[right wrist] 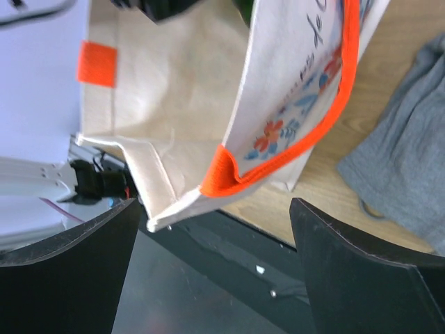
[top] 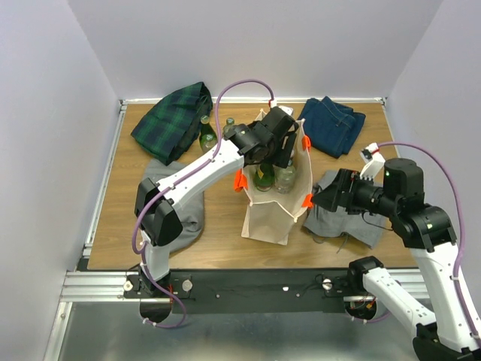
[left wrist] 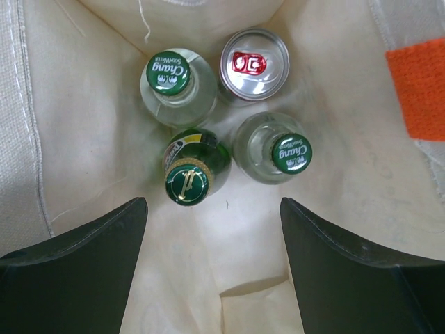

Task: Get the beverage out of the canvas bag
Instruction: Adjust the drink in the canvas bag.

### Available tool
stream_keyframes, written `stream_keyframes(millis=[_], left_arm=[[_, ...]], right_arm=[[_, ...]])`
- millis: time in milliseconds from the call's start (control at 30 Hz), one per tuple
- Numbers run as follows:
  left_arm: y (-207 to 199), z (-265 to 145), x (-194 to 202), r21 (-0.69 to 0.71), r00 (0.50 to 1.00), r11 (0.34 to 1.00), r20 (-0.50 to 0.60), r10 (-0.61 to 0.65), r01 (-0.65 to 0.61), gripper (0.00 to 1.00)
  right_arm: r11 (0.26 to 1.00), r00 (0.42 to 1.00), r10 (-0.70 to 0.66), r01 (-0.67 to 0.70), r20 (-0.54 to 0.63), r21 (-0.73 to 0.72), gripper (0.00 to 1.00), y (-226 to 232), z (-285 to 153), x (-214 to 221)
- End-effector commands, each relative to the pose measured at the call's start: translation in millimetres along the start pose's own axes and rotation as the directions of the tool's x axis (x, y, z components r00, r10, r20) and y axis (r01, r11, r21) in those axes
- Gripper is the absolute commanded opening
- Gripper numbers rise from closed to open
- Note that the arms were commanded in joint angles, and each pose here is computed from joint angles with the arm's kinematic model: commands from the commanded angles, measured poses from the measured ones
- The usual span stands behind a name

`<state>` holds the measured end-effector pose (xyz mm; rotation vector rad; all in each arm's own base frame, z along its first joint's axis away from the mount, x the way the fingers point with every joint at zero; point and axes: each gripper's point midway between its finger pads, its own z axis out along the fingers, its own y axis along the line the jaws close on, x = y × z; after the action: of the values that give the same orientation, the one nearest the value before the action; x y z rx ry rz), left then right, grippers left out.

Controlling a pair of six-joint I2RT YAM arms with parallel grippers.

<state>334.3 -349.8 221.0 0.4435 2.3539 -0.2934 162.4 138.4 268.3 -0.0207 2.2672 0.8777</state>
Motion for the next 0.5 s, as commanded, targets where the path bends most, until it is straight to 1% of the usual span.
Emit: stream_keyframes(millis=[0, 133, 300, 467], left_arm=[[4.3, -11.2, -15.5, -0.005, 0.997, 0.999, 0.067, -0.039, 0.04, 0.86], [7.4, -8.6, -12.1, -0.022, 0.997, 0.999, 0.062, -0.04, 0.042, 0.86], [12.2, -11.0, -12.7, -0.042, 0.996, 0.998, 0.069, -0.048, 0.051, 0.85], [15.1, -10.1, -12.3, -0.044, 0.996, 0.997, 0.071, -0.054, 0.058, 0.85]], right_arm=[[1.0, 0.994, -0.014, 0.013, 0.108, 0.008, 0.97, 10.8, -11.3, -27.9], [0.999, 0.989, -0.041, 0.037, 0.139, 0.031, 0.97, 12.1, -21.6, -34.1], [0.997, 0.985, -0.053, 0.042, 0.162, 0.072, 0.97, 9.4, -31.1, -38.8], [0.996, 0.984, -0.049, 0.035, 0.173, 0.082, 0.96, 8.7, -34.0, -39.5]])
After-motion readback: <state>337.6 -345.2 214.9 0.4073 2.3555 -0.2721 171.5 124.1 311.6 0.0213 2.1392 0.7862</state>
